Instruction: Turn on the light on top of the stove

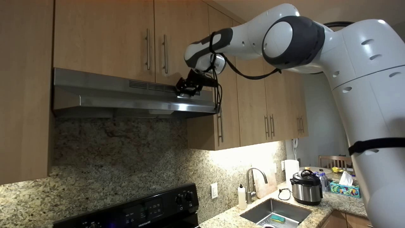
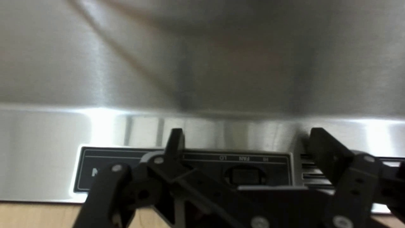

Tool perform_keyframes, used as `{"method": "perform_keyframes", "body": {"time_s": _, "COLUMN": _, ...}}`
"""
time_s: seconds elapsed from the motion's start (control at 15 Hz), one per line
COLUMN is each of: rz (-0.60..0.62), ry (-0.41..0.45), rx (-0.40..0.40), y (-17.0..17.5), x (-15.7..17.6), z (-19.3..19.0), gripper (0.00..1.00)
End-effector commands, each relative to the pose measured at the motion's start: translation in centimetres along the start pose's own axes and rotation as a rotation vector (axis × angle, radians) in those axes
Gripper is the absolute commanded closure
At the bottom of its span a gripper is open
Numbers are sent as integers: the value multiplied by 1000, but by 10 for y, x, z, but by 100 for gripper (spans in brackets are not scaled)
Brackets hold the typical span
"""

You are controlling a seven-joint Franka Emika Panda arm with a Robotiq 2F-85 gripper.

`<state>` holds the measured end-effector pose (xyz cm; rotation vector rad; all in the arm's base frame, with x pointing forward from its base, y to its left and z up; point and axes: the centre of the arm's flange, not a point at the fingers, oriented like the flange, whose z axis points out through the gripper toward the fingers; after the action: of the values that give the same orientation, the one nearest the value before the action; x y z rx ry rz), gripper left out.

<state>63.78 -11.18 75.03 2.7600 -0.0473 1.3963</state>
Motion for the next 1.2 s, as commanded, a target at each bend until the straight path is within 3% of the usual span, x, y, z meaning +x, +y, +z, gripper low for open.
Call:
{"method": "perform_keyframes", "body": {"time_s": 0.0, "rz": -28, "ry": 37, "rx": -21, "y": -6, "x": 7, "z": 0, "gripper": 0}}
{"method": "perform_keyframes", "body": {"time_s": 1.13, "rz": -40, "ry": 69, "rx": -80, "y": -7, "x": -1, "z": -30, "gripper": 0}}
